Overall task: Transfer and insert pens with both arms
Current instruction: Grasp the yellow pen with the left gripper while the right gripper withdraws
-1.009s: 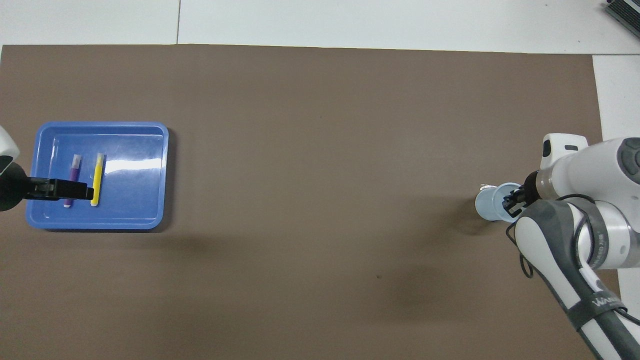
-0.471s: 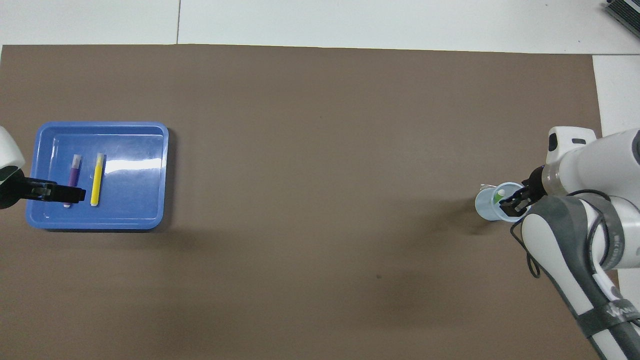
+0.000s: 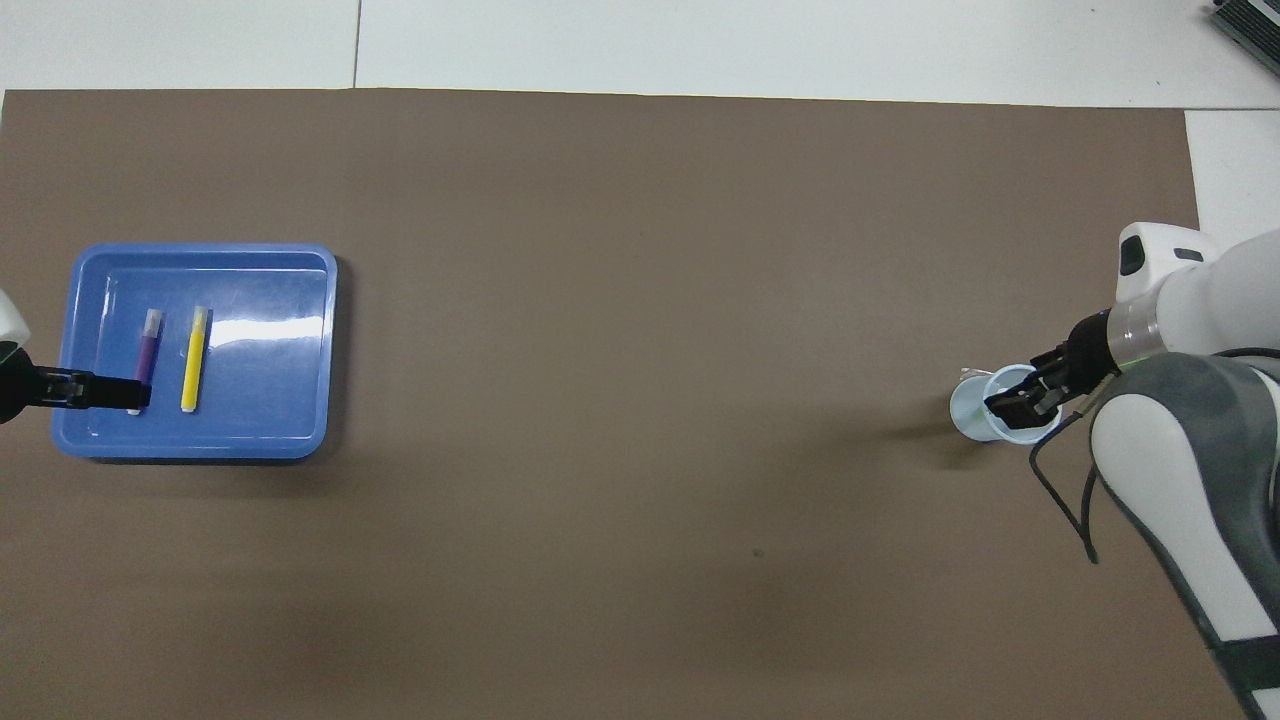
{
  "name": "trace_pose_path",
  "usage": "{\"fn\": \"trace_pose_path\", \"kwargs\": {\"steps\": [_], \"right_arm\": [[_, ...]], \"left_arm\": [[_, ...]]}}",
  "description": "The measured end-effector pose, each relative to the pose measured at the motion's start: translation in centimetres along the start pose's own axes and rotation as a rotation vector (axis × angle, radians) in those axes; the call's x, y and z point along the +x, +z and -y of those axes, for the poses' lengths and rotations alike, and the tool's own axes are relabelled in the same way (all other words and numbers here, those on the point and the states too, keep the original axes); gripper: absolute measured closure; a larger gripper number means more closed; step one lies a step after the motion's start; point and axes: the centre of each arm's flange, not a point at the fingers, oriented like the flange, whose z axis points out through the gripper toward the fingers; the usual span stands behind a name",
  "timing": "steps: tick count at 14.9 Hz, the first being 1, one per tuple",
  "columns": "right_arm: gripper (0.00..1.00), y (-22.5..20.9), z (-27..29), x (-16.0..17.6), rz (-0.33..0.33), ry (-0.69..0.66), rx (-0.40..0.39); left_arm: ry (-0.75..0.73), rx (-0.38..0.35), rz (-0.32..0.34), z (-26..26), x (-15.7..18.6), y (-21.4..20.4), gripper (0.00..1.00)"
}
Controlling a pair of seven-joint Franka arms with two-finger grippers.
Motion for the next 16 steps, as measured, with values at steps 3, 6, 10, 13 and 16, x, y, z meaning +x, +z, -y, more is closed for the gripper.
{"fn": "trace_pose_path", "kwargs": {"steps": [3,6,10,13,16], "right_arm": [[0.04,-3.8,1.8,0.1,0.032,0.103,0.060],[0.00,-5.6,3.2,0.4,0.026,0.234,0.103],[0.00,-5.3,6.5,2.7,0.007,0.580,0.226],[0.00,-4.8,9.6,4.5,0.017,0.666,0.259],[0.00,-4.6,10.9,5.2,0.012,0.719,0.272]], "left_arm": [[-0.004,-0.004,-0.010,0.7,0.9,2.5,0.00],[-0.002,-0.013,-0.004,0.8,1.5,4.8,0.00],[-0.001,-0.016,-0.015,0.9,2.0,7.4,0.01],[-0.003,-0.017,-0.026,1.2,2.4,9.4,0.00],[-0.005,-0.022,-0.025,1.4,2.6,11.0,0.03]]}}
